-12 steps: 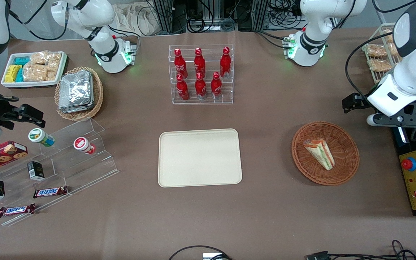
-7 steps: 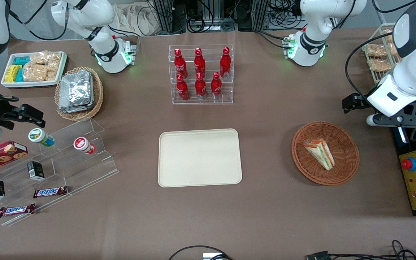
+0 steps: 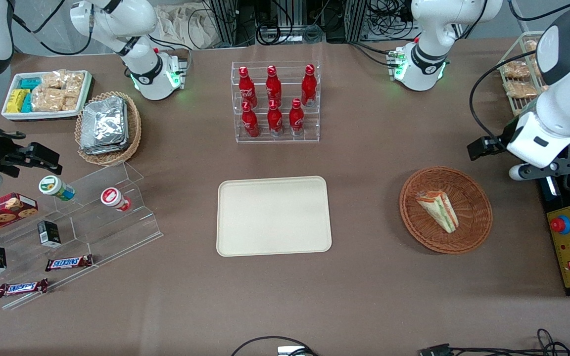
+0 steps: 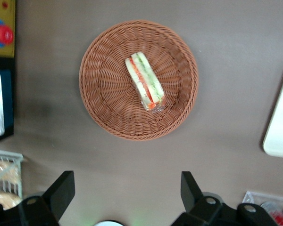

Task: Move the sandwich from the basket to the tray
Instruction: 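Move the left gripper over the wicker basket toward the wrapped sandwich, then lower the left gripper onto the sandwich and close it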

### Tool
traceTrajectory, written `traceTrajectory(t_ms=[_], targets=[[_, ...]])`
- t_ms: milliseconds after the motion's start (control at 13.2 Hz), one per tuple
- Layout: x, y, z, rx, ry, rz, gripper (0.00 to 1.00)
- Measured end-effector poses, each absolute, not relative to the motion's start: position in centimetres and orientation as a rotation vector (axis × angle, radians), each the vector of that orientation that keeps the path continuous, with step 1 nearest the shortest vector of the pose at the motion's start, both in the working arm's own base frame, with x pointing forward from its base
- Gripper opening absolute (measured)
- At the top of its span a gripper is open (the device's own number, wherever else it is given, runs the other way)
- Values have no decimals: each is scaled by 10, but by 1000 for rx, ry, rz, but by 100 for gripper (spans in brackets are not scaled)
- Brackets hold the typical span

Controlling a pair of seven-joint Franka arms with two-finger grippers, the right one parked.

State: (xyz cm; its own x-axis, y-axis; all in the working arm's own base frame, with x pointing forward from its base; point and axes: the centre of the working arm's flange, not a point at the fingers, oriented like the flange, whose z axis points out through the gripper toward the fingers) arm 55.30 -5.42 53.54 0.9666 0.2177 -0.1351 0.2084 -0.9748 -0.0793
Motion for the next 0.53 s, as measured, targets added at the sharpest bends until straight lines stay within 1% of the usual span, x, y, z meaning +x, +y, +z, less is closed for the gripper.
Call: traceTrajectory(t_ms=[227, 379, 530], targets=[[566, -47, 495, -2992, -522, 318, 94], [579, -46, 453, -2954, -590, 390, 94], [592, -47, 408, -2921, -651, 431, 94]])
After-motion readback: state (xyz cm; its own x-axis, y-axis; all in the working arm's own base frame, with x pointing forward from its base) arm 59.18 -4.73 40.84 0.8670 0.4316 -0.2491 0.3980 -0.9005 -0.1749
